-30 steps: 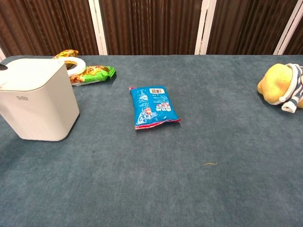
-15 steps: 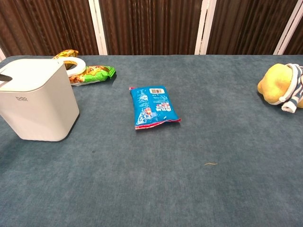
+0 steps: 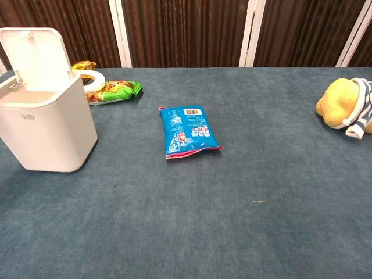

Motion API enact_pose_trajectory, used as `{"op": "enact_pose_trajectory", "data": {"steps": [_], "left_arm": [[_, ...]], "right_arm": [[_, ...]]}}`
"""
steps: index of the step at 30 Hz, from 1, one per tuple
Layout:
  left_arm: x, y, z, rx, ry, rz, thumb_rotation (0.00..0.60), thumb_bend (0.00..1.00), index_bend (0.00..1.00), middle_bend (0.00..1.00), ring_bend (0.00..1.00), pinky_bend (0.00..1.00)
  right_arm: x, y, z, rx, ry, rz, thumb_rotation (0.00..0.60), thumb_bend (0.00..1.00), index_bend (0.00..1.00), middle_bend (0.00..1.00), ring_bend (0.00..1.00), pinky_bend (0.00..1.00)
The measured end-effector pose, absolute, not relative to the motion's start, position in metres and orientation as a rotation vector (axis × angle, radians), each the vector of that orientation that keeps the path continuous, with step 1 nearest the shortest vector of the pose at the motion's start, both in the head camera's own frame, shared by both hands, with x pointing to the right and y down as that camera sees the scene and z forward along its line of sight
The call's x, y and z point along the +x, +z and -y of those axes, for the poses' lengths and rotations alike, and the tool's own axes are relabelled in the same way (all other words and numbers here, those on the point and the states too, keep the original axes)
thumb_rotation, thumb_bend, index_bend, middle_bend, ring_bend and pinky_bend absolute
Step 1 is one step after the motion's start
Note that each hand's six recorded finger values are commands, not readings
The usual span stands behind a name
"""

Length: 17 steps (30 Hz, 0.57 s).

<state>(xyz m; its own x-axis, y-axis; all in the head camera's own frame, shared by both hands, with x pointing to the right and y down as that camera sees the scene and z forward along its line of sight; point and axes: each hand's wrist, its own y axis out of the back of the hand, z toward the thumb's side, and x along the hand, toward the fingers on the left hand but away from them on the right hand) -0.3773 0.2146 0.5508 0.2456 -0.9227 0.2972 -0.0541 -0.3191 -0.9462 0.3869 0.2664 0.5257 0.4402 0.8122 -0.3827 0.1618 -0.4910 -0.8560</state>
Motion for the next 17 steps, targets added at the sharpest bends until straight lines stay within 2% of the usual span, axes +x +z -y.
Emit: {"op": "enact_pose_trajectory", "data": {"steps": [2, 3, 4, 9, 17], "left_arm": [[-0.385, 0.541, -0.235, -1.617, -1.207, -0.924, 0.600, 0.42, 0.00, 0.12, 0.10, 0.17], [-0.390, 0.540, -0.246, -1.626, -1.230, -0.911, 0.600, 0.42, 0.00, 0.03, 0.02, 0.06], [-0.395, 0.540, -0.256, -1.635, -1.257, -0.898, 0.600, 0.42, 0.00, 0.00, 0.00, 0.03], [-0.421, 0.534, -0.291, -1.614, -1.333, -0.889, 0.600, 0.41, 0.00, 0.00, 0.00, 0.00], [-0.436, 0.537, -0.306, -1.660, -1.406, -0.871, 0.600, 0.41, 0.00, 0.00, 0.00, 0.00]], "right_arm": [[0.387, 0.525, -0.267, -1.924, 1.066, 0.819, 0.600, 0.13, 0.00, 0.00, 0.00, 0.00], [0.387, 0.525, -0.267, -1.927, 1.064, 0.819, 0.600, 0.13, 0.00, 0.00, 0.00, 0.00], [0.386, 0.525, -0.267, -1.930, 1.064, 0.820, 0.600, 0.13, 0.00, 0.00, 0.00, 0.00], [0.384, 0.527, -0.270, -1.941, 1.060, 0.803, 0.600, 0.13, 0.00, 0.00, 0.00, 0.00], [0.382, 0.525, -0.274, -1.949, 1.057, 0.795, 0.600, 0.13, 0.00, 0.00, 0.00, 0.00]]}}
